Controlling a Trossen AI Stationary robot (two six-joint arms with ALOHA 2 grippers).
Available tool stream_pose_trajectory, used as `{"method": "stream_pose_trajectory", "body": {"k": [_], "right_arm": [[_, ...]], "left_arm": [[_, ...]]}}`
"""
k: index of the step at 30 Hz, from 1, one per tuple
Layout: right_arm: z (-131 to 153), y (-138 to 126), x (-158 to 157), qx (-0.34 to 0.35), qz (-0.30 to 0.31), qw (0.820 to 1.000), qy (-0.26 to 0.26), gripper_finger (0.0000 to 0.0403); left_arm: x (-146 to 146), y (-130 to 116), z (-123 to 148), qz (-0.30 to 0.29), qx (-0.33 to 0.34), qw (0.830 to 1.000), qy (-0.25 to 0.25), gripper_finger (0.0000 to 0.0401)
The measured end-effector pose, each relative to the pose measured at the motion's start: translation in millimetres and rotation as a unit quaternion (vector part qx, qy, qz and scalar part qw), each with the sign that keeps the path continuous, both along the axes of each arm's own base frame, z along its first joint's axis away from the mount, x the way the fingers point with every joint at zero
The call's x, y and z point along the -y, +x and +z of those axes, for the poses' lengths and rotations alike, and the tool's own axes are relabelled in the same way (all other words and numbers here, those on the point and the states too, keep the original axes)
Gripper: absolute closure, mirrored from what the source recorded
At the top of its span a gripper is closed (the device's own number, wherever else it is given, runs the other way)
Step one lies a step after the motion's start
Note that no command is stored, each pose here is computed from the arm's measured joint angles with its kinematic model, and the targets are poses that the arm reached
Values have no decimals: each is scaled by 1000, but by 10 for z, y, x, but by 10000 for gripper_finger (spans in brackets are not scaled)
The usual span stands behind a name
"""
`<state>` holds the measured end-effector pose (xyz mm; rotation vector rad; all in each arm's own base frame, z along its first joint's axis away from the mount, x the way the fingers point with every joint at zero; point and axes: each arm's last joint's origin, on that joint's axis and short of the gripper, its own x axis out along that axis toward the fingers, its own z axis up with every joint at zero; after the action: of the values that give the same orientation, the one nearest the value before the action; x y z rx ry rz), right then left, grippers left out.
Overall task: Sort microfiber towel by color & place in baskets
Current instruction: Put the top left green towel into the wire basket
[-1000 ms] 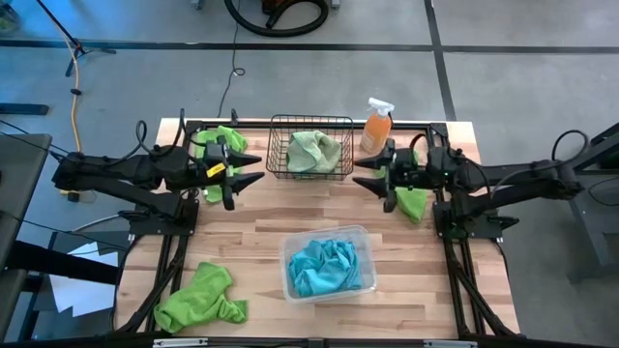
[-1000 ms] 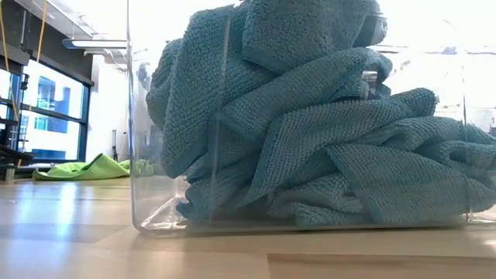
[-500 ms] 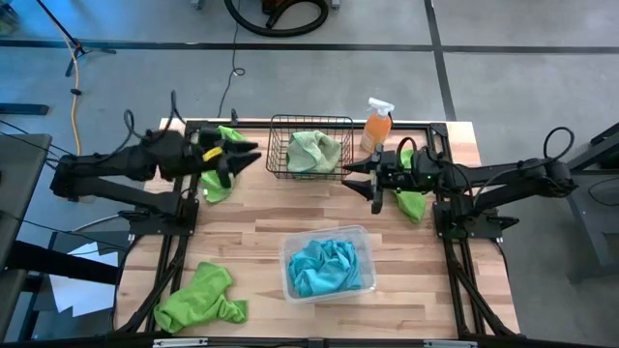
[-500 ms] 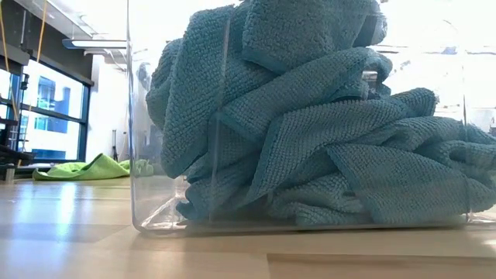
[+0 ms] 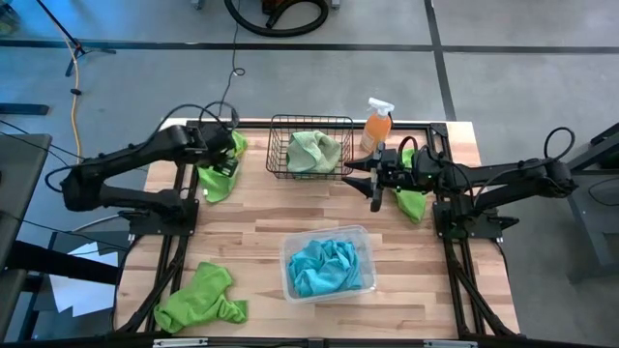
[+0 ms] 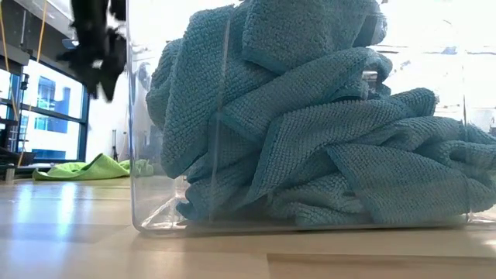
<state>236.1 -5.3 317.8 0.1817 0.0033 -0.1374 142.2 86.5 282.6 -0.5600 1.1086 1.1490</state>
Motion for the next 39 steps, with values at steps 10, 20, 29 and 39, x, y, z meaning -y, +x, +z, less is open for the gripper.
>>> {"method": "stream_pose_trajectory", "body": {"k": [10,20,29,39], "right_arm": [[-1,0,0,0,0,1000,0,194],[-7,-1,6,1,-11,999,35,194],[-10,-1,7,1,-14,999,44,194],[-10,-1,8,2,-14,999,44,194]], "left_arm": [[-171,-93,-686,100,74,992,-11,213],[-712,-49,-1052,157,48,986,-23,213],[-931,-52,-1317,172,46,982,-68,213],[-909,-23,-1391,161,26,983,-88,213]]}}
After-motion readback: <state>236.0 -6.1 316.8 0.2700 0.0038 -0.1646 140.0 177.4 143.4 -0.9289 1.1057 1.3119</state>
